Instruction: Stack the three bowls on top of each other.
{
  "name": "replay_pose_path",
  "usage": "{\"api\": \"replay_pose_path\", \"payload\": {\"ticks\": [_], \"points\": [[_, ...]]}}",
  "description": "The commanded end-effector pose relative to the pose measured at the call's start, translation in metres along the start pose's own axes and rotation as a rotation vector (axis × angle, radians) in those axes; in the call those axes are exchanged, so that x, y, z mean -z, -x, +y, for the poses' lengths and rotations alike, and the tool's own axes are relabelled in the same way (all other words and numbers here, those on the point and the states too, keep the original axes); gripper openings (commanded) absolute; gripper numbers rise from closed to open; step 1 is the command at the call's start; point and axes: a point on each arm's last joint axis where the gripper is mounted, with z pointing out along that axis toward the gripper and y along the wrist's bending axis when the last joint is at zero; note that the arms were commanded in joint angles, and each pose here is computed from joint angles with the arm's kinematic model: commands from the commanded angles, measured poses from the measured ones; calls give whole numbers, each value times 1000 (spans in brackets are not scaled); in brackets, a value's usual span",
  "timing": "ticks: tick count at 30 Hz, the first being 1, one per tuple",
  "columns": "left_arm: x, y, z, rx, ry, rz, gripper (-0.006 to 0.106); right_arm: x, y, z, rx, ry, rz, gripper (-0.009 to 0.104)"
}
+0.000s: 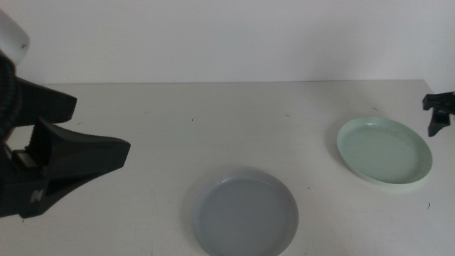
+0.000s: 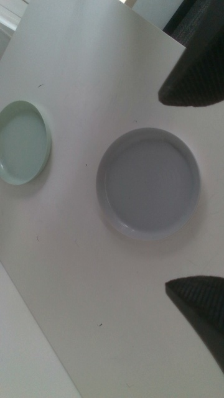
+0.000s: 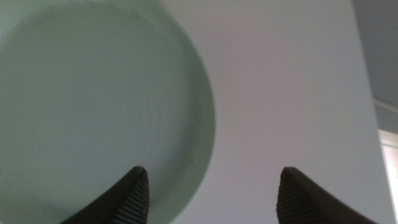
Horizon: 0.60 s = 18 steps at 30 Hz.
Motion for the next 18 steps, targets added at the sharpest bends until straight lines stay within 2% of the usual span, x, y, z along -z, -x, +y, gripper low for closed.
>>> {"api": "replay_pose_path", "payload": {"ticks": [1,9,18], "points": [[8,12,-2,13,0,-96,105,13,14,-1,26,12,-105,52],[8,12,-2,13,0,-96,105,-26,38,-2,51,15,-51,49],[8,12,-2,14,0,-97,105,-57,47,-9,44,7,9,38]]}}
